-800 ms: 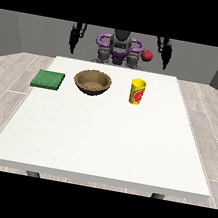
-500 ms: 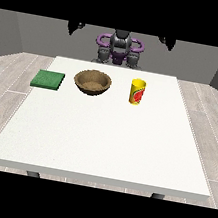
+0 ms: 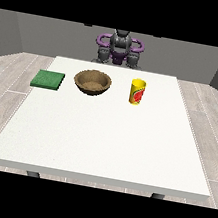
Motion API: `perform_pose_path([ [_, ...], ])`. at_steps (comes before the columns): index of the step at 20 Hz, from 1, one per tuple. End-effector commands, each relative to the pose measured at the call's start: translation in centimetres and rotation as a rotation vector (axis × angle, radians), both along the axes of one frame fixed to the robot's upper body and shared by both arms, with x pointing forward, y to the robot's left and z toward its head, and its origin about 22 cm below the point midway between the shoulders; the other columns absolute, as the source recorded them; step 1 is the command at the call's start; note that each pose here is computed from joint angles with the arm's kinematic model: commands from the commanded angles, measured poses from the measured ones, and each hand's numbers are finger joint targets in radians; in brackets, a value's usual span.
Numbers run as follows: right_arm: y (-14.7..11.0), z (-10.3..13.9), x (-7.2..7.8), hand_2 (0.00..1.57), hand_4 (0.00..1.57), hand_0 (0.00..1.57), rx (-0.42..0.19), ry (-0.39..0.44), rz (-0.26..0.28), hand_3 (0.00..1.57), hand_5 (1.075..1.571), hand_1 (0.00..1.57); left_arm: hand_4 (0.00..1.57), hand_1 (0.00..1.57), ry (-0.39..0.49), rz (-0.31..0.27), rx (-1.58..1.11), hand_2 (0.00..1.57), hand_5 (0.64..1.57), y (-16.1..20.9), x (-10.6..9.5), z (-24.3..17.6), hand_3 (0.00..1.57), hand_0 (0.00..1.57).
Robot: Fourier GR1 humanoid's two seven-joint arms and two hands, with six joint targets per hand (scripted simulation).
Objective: Pick the cup and pour the ball into the bowl, then pick the bowl and place it on the pad
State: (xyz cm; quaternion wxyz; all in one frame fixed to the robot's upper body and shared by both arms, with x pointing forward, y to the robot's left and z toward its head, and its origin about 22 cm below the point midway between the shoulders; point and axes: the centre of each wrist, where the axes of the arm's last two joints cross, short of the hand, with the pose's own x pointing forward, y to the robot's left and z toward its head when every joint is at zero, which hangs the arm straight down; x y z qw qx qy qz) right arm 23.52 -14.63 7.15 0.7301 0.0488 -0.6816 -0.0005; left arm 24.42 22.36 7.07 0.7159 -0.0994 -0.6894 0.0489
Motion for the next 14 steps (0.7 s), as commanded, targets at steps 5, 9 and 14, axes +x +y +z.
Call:
perform_pose_path([
  [5, 6.4, 7.1, 2.0, 0.0, 0.3, 0.0, -0.062, -0.179, 0.055, 0.0, 1.569, 0.0, 0.0, 0.0, -0.177, -0.063, 0.004, 0.0, 1.518, -2.2, 2.2, 5.5, 0.0, 0.0],
  [9, 3.0, 7.8, 3.9, 0.0, 0.0, 0.0, -0.087, -0.34, 0.035, 0.0, 1.57, 0.0, 0.0, 0.0, -0.37, -0.018, 0.066, 0.0, 1.509, 0.6, 3.6, 5.5, 0.0, 0.0],
  [14, 2.7, 8.5, 3.5, 0.0, 0.0, 0.0, -0.061, -0.471, 0.108, 0.0, 1.568, 0.0, 0.0, 0.0, -0.522, 0.059, 0.148, 0.0, 1.483, 1.4, 6.7, 7.8, 0.0, 0.0],
])
